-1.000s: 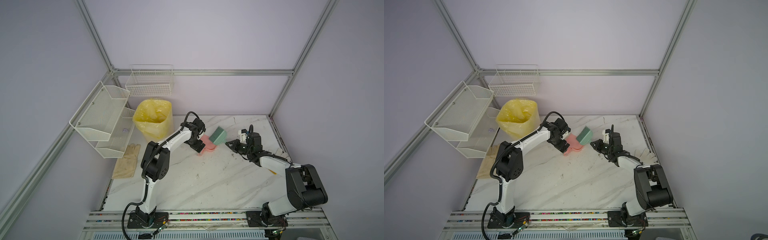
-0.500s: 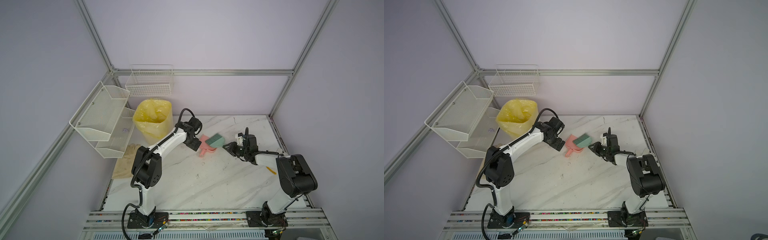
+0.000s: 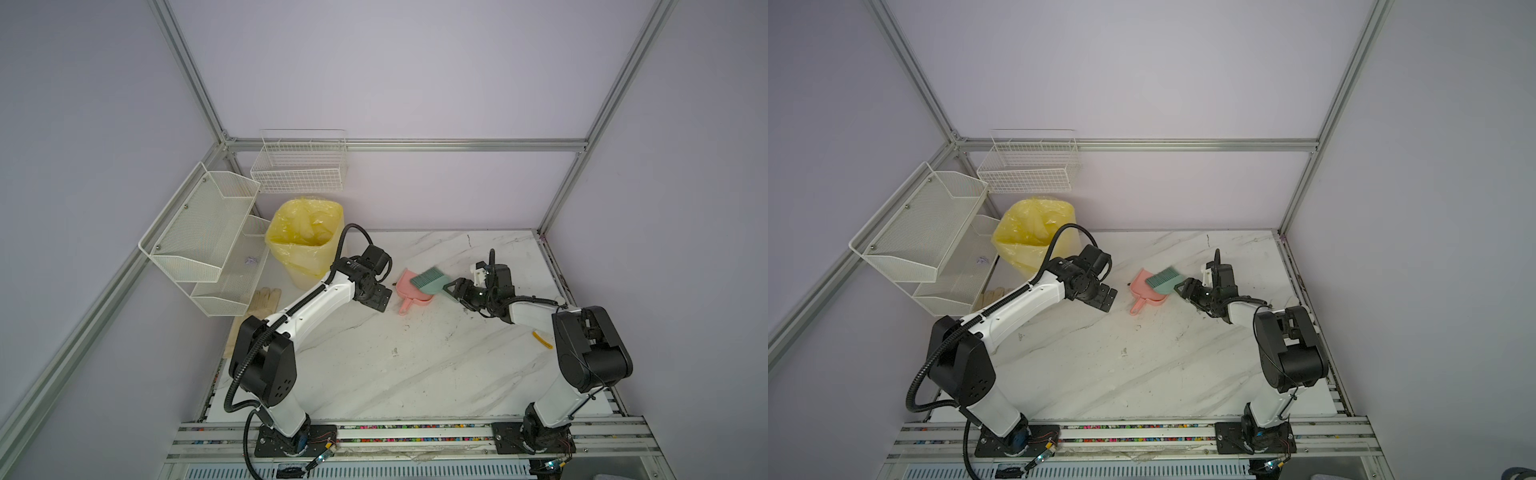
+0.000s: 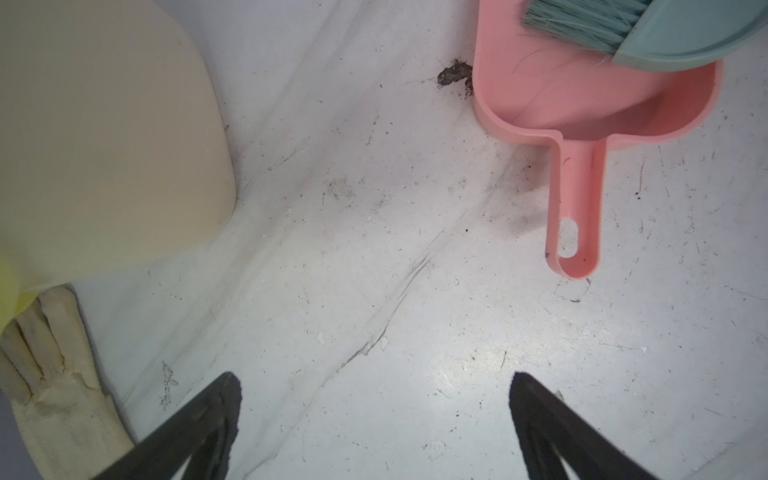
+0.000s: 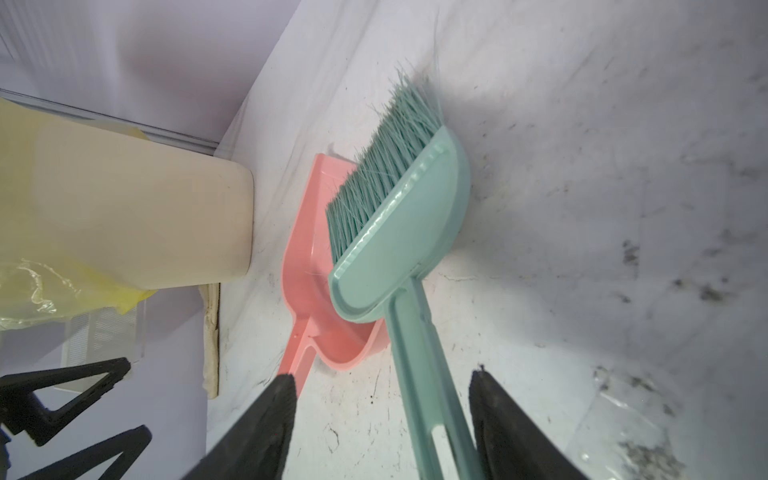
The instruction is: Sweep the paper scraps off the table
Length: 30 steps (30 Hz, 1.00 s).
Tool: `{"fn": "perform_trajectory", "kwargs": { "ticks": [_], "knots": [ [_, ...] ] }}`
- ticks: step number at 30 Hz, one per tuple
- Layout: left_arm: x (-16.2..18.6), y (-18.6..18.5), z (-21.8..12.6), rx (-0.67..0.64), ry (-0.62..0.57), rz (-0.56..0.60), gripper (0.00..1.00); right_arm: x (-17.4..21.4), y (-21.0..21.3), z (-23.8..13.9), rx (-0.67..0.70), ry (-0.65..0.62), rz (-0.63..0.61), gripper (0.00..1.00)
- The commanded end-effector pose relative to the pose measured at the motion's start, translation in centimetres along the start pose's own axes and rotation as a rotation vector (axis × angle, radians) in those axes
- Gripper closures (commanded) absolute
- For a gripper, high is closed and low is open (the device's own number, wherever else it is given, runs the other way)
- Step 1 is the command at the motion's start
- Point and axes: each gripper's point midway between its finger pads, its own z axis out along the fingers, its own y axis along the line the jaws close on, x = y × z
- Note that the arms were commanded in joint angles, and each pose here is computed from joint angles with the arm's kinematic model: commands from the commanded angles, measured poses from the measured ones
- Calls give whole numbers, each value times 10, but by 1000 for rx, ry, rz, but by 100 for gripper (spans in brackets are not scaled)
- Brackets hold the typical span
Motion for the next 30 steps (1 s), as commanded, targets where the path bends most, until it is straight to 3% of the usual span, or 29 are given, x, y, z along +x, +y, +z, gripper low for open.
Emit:
{"fn": "perform_trajectory", "kwargs": {
  "ticks": [1,5,12,18,22,30],
  "knots": [
    [2,17,-6,-65,-59,-96,0,-11,-4,-13,84,-41,-35,19],
    [4,23,-8,-82,-70,-116,0,-12,-5,-16,93,-46,-41,3],
    [9,39,-15,-128,-101,-155,0,-19,-8,-26,107,-73,-35,3],
    [22,70,-15,-244,-140,-191,0,-57,-14,-70,153,-173,-59,3],
    [30,90,-11,-274,-153,-272,1,-81,-24,-102,178,-248,-52,3],
    [40,124,-13,-370,-299,-461,0,-107,-29,-144,254,-422,-44,3]
  ]
}}
